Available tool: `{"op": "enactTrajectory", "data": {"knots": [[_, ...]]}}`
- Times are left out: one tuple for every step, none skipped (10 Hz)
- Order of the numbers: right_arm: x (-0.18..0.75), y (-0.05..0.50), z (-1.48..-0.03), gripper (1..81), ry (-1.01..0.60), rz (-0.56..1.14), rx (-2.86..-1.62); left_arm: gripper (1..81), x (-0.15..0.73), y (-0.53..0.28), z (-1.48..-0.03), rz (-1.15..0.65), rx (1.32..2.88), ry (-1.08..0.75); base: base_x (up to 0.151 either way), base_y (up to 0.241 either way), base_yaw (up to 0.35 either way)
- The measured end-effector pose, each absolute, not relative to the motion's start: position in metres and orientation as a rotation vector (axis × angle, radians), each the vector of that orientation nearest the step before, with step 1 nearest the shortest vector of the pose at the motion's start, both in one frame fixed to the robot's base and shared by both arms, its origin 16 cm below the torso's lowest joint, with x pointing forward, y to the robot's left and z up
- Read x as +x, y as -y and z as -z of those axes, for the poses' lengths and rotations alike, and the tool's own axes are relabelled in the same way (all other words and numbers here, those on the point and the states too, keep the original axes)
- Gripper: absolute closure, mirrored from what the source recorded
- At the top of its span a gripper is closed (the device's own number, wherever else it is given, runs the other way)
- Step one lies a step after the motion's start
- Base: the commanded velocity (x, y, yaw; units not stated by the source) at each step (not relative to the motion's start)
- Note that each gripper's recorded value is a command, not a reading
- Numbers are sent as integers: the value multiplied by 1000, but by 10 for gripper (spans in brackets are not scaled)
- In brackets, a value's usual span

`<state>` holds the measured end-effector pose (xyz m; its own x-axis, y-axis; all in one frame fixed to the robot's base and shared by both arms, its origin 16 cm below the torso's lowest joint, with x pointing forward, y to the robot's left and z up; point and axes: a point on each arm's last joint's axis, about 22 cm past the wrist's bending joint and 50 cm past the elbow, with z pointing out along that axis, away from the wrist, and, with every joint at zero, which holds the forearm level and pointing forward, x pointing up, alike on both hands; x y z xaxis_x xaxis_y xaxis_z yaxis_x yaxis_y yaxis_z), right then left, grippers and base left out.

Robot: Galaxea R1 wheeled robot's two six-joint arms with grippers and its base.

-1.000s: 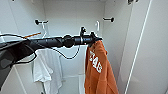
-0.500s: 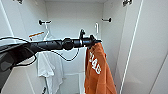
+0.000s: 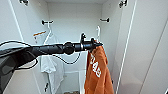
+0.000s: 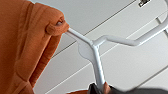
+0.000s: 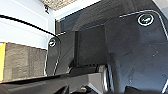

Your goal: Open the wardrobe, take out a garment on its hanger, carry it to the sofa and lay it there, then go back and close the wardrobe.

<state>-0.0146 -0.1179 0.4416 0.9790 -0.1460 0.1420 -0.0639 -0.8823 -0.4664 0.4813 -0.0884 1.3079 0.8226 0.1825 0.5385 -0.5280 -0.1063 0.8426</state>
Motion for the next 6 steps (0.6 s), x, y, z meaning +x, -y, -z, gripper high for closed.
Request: {"op": "enactTrajectory", "data": {"knots": [[-14,118,-442,10,-149,238,-2649,811,480,89,-1304,-602,1566,278,-116,0,0],[-15,118,-442,10,-149,238,-2649,811,480,90,-1298,-592,1568,271,-116,0,0],[-14,118,-442,10,-149,238,-2649,811,477,91,-1294,-583,1567,270,-116,0,0],[-14,118,-442,10,-149,238,-2650,811,474,93,-1294,-578,1566,277,-117,0,0],[-17,118,-441,10,-149,236,-2650,811,471,93,-1295,-578,1563,280,-118,0,0],[-16,118,-442,10,-148,237,-2650,811,470,96,-1296,-573,1553,283,-117,0,0]]}}
